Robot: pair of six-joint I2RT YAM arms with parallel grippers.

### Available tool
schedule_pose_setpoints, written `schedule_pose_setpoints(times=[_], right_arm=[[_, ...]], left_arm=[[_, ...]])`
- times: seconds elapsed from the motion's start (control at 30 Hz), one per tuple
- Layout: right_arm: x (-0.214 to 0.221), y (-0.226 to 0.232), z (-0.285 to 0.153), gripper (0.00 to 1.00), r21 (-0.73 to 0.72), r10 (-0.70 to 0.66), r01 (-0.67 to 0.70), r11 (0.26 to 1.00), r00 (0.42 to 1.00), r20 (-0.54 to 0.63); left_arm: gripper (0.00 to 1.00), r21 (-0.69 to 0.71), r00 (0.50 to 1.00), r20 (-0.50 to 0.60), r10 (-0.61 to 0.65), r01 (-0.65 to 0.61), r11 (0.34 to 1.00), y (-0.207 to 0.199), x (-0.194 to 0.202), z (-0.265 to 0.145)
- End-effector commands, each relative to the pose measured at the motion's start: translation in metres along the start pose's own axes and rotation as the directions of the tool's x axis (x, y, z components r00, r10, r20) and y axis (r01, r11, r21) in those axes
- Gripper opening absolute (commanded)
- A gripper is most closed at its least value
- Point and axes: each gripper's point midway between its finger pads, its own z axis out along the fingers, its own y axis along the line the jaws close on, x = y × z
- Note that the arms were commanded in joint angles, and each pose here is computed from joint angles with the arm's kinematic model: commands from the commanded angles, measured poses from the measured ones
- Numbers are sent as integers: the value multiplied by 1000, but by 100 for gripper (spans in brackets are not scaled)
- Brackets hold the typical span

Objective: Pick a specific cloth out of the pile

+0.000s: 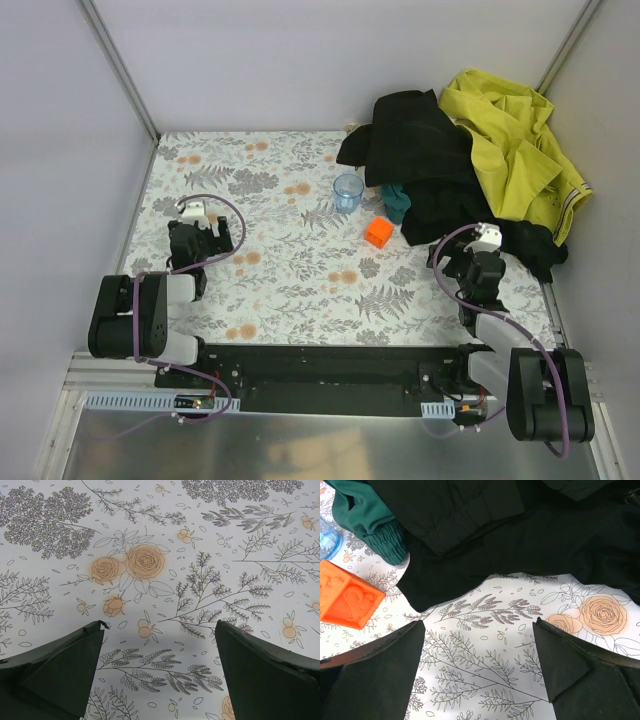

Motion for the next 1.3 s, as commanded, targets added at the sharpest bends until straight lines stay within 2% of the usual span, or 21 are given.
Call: schedule_pose_setpoints(times=[0.0, 0.13, 0.27, 0.4, 0.47, 0.5, 0.53, 0.67, 0.77, 0.87, 0.97, 1.03, 1.27], right_arm=[[-28, 7, 3, 99, -26, 5, -3, 1000, 996, 86], [-39, 14, -5, 99, -43, 8, -5, 999, 997, 72], [-79, 20, -16, 99, -47, -16, 21, 999, 996, 93], [-121, 28, -25, 99, -43, -33, 35, 998, 998, 59], [-144, 24, -26, 99, -5, -31, 31, 1000, 999, 36], [-148, 17, -24, 99, 29, -16, 17, 999, 1000, -12], [-163, 16, -24, 99, 43, -12, 13, 999, 1000, -20], [-205, -15, -16, 99, 174, 29, -18, 985, 998, -58], [-239, -50, -7, 99, 282, 64, -43, 958, 996, -65], [-258, -94, 2, 99, 407, 96, -39, 913, 988, -120], [-267, -129, 15, 99, 493, 40, 71, 867, 977, -211], [-267, -150, 30, 99, 527, 2, 146, 837, 963, -269], [-277, -197, 81, 99, 521, -117, 332, 786, 908, -403]], left_arm=[[99, -1, 1000, 27, 14, -14, 1000, -1, -5, 0], [99, -1, 999, 32, 18, -18, 1000, -2, -6, 1], [99, 1, 999, 31, 18, -18, 1000, -2, -6, 1], [99, -1, 999, 30, 19, -19, 1000, -2, -7, 1], [99, -55, 1000, -21, 5, -6, 998, 5, -13, 4], [99, -55, 999, -55, 4, -7, 998, 4, -22, 8], [99, -32, 992, -125, 11, -15, 999, -1, -22, 8], [99, 181, 959, -270, 80, -31, 983, -38, -42, 1], [99, 213, 924, -372, 88, -7, 977, -46, -54, -12], [98, 233, 896, -427, 121, -20, 972, -47, -72, -24], [98, 251, 870, -467, 154, -37, 967, -48, -87, -38], [99, 259, 836, -523, 165, -29, 966, -48, -88, -45], [99, 271, 776, -583, 241, -94, 958, -35, -99, -59]])
